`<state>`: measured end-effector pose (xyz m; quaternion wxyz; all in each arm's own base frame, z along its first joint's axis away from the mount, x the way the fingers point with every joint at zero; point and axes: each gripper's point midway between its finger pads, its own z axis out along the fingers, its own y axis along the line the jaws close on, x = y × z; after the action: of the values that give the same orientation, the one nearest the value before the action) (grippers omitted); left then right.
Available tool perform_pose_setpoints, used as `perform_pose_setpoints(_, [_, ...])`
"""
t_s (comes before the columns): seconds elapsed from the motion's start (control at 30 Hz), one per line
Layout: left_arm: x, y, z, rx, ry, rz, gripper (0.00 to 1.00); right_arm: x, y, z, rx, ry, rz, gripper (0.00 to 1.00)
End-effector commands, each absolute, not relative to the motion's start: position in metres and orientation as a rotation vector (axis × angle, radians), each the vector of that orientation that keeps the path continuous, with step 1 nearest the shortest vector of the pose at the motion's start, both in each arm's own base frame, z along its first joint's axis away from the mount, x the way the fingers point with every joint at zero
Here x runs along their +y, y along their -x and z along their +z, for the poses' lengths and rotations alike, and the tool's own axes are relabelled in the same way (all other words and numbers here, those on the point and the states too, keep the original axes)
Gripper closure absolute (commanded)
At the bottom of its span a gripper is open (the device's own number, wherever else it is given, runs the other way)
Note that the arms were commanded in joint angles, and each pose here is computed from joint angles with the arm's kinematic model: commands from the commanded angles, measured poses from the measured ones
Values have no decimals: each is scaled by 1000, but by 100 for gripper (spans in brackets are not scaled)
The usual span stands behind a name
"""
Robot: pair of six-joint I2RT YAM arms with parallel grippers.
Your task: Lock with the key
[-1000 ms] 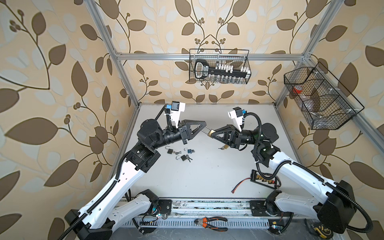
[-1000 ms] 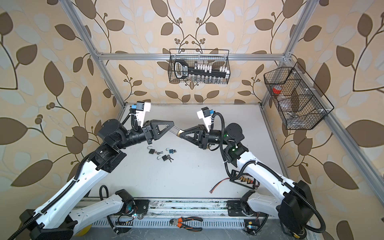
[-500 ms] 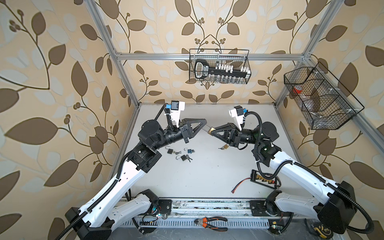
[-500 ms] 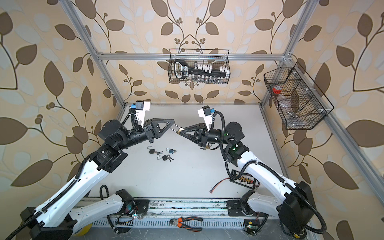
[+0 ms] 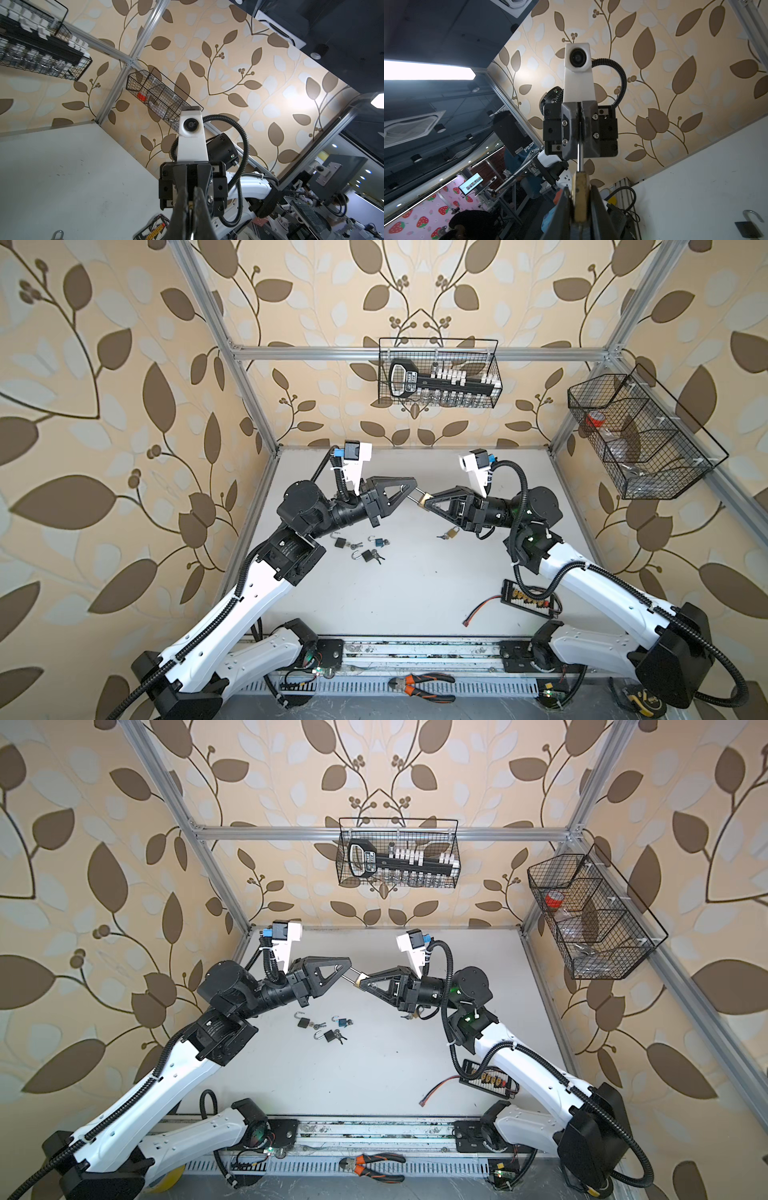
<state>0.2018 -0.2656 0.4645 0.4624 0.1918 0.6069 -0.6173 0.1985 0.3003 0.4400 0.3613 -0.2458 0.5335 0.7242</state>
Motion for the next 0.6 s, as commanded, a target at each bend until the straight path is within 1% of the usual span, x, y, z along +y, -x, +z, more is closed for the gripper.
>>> perform_pose_setpoints(0.0, [-295,-182,401,1745,-613,-1624,100,285,-182,492,1140,606,1915,100])
perform_pose_setpoints(0.07, [-296,-182,401,1746,-618,-1628,100,286,-187,491,1144,596,1891,100])
perform_pose_setpoints(0.23, [-303,-176,395,1761,-638,-1642,100,300,-205,486,1212,616,1722,100])
perform_pose_setpoints(0.4, [-317,-167,372,1822,-667,-1680,100,307,-212,502,1176,639,1721,100])
perform_pose_setpoints(0.57, [-322,-159,356,1871,-689,-1686,100,309,-213,503,1172,653,1714,100])
